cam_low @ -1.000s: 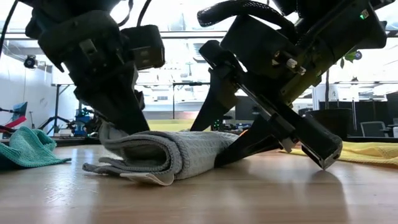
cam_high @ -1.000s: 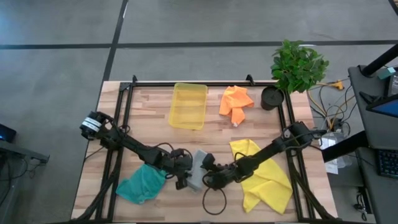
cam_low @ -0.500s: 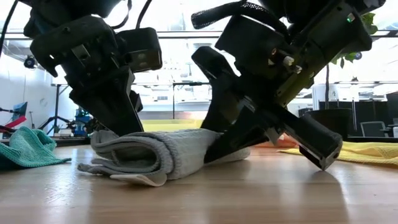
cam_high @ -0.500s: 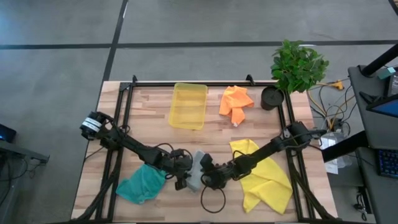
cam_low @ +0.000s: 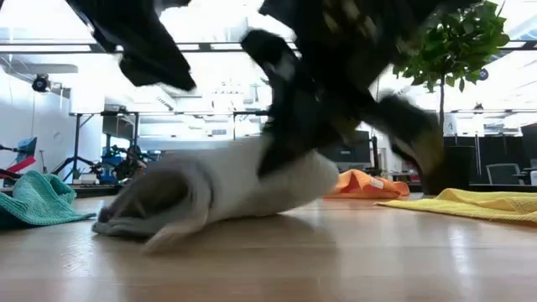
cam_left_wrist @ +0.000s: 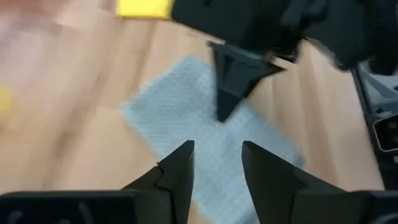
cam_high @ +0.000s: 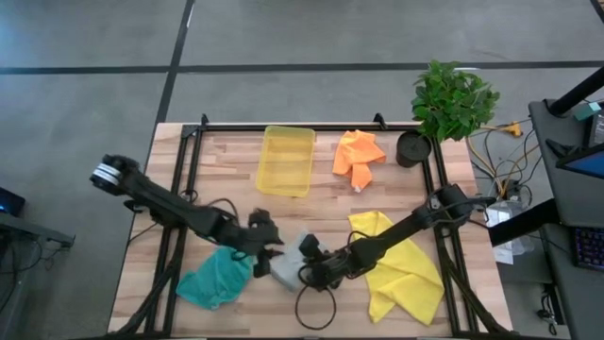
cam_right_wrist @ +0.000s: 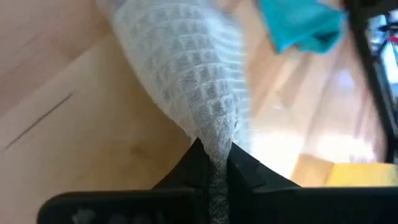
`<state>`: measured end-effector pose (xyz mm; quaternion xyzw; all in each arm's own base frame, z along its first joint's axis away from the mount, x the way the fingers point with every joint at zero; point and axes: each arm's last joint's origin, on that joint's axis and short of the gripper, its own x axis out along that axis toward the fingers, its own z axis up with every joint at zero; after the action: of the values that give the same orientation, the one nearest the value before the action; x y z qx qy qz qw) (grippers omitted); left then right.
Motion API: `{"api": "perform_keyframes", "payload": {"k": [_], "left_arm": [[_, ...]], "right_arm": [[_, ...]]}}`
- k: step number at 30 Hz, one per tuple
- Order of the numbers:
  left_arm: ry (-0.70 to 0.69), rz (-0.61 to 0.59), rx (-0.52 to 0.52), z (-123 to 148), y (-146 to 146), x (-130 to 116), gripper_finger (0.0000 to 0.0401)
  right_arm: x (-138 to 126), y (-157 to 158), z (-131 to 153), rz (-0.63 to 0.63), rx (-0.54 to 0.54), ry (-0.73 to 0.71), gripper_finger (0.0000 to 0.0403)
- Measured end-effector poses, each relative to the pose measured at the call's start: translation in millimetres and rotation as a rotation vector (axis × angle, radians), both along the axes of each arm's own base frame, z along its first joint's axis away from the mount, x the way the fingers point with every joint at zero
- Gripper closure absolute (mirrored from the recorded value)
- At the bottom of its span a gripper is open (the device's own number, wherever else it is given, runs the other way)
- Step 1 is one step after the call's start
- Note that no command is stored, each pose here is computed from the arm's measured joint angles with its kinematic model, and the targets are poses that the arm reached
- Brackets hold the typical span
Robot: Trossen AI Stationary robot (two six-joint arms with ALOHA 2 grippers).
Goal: Fold microfiber towels
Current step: Put the folded gray microfiber cloth into the yellow bin
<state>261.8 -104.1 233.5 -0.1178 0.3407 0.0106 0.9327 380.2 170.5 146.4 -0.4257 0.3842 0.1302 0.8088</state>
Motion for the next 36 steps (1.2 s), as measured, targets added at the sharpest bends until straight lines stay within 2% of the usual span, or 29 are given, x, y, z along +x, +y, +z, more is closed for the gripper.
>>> {"api": "perform_keyframes", "payload": {"k": [4,9,13,18,23,28,32,36], "left_arm": [[0.001,0.077,-0.031,25.5,13.6,-29.0,0.0279],[-0.057,0.099,-0.078,53.1,27.3,-60.6,0.0279],[-0.115,0.124,-0.075,68.4,37.3,-81.4,0.0279],[-0.149,0.117,-0.002,78.4,48.0,-103.4,0.0279],[-0.152,0.076,0.069,82.5,55.2,-119.7,0.0279],[-0.152,0.042,0.118,84.2,59.6,-129.7,0.0279],[-0.155,0.009,0.174,85.0,61.9,-134.5,0.0279],[-0.158,0.007,0.207,86.4,66.5,-141.8,0.0279]], "right_arm": [[10.3,-5.2,24.9,-0.067,0.048,0.04,0.0386],[28.4,-30.4,73.0,-0.157,0.308,0.104,0.0387],[42.7,-66.0,108.2,-0.309,0.41,0.11,0.0387],[57.2,-119.2,155.0,-0.462,0.488,-0.007,0.0387],[69.1,-182.6,183.5,-0.611,0.54,-0.131,0.0387],[78.3,-250.2,192.9,-0.751,0.56,-0.232,0.0387],[90.9,-300.3,185.5,-0.848,0.548,-0.288,0.0388],[99.5,-345.7,166.6,-0.981,0.416,-0.382,0.0388]]}}
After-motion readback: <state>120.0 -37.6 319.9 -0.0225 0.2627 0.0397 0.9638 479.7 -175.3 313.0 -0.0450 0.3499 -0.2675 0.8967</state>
